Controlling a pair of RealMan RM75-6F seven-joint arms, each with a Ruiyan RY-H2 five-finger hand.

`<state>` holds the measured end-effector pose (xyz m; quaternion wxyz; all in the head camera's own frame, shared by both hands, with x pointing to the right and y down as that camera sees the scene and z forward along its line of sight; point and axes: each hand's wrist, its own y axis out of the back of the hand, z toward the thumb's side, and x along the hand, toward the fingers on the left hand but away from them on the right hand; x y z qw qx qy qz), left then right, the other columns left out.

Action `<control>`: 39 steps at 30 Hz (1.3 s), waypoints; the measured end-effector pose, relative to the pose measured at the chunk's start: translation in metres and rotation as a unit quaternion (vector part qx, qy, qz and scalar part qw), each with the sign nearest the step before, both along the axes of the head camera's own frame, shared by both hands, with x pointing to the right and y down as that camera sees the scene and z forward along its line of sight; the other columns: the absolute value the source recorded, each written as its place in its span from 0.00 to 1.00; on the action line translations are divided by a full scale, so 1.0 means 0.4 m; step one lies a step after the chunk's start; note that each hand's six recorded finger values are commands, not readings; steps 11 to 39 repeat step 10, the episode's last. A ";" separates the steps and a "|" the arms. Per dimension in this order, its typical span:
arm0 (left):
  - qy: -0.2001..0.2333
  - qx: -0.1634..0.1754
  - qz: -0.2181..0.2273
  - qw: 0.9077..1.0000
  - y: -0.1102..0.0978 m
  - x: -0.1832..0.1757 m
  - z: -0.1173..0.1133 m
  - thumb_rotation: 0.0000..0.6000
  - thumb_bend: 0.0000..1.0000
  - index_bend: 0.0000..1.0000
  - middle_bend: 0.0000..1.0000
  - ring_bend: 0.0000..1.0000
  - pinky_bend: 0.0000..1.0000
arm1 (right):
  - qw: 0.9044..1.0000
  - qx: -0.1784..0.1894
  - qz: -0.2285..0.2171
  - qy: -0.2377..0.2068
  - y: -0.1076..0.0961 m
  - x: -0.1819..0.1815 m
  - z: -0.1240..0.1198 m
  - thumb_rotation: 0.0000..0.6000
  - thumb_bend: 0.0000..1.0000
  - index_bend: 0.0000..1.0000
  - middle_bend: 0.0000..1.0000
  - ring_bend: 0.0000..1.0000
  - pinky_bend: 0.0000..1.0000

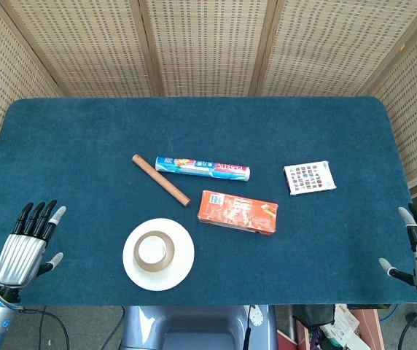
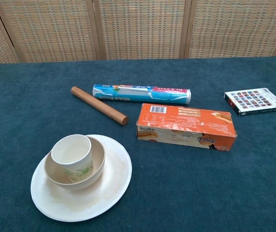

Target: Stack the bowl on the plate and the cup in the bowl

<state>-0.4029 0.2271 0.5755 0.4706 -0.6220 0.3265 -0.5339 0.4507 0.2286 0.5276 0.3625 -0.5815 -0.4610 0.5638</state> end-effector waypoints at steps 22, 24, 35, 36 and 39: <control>-0.001 -0.003 -0.014 1.000 0.009 -0.035 0.006 1.00 0.15 0.00 0.00 0.00 0.00 | 1.000 -0.003 -0.006 -0.006 -0.002 -0.015 0.003 1.00 0.14 0.00 0.00 0.00 0.00; -0.001 -0.003 -0.014 1.000 0.009 -0.035 0.006 1.00 0.15 0.00 0.00 0.00 0.00 | 1.000 -0.003 -0.006 -0.006 -0.002 -0.015 0.003 1.00 0.14 0.00 0.00 0.00 0.00; -0.001 -0.003 -0.014 1.000 0.009 -0.035 0.006 1.00 0.15 0.00 0.00 0.00 0.00 | 1.000 -0.003 -0.006 -0.006 -0.002 -0.015 0.003 1.00 0.14 0.00 0.00 0.00 0.00; -0.001 -0.003 -0.014 1.000 0.009 -0.035 0.006 1.00 0.15 0.00 0.00 0.00 0.00 | 1.000 -0.003 -0.006 -0.006 -0.002 -0.015 0.003 1.00 0.14 0.00 0.00 0.00 0.00; -0.001 -0.003 -0.014 1.000 0.009 -0.035 0.006 1.00 0.15 0.00 0.00 0.00 0.00 | 1.000 -0.003 -0.006 -0.006 -0.002 -0.015 0.003 1.00 0.14 0.00 0.00 0.00 0.00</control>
